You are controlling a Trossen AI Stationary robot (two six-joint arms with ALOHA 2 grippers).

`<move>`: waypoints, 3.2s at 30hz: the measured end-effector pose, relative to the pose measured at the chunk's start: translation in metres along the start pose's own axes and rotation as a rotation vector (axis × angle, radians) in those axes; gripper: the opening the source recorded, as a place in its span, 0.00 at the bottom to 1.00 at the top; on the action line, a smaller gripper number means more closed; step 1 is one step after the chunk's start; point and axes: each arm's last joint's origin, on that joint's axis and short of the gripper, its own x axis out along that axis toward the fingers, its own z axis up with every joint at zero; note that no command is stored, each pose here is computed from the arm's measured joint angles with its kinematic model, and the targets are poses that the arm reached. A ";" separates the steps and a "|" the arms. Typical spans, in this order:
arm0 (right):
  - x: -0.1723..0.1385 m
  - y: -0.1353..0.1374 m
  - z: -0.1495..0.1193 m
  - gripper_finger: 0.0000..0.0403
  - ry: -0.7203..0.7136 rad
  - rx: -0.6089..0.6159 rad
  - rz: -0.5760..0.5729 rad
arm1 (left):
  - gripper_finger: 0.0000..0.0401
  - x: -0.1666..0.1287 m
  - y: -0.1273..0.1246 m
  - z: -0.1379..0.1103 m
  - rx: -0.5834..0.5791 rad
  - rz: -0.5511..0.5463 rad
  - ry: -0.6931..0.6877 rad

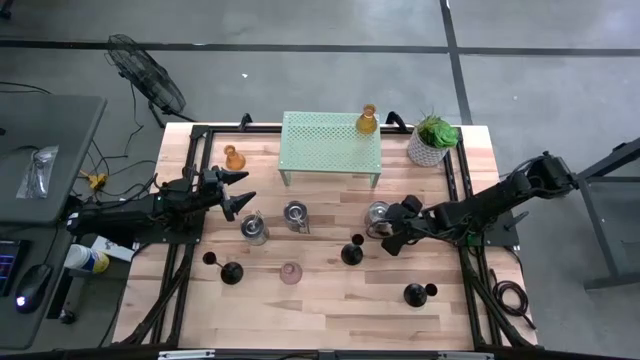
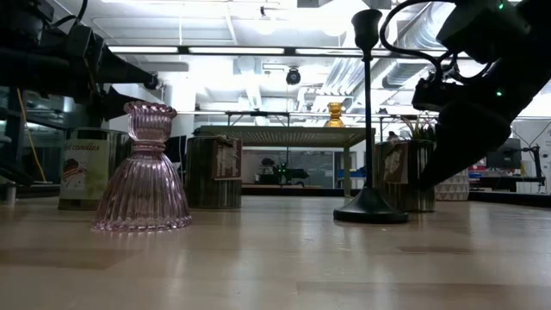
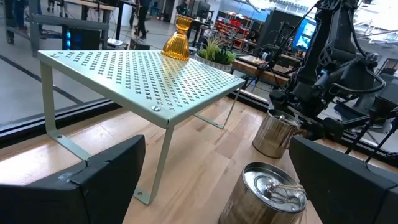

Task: Pick & Place candle stick holders
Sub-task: Put the orange scented candle on the shelf

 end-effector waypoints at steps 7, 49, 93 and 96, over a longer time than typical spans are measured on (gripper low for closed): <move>0.000 0.001 0.002 0.98 -0.016 0.004 0.012 | 0.97 0.000 0.000 0.000 0.000 0.000 0.000; 0.025 -0.005 0.023 0.86 -0.182 -0.011 0.093 | 0.97 0.000 0.000 0.000 0.000 0.000 0.000; -0.080 -0.014 0.204 0.86 -0.227 0.320 0.042 | 0.97 0.000 0.000 0.000 0.000 0.000 0.000; -0.075 -0.016 0.224 0.86 -0.249 0.348 0.023 | 0.97 0.000 0.000 0.000 0.000 0.000 0.000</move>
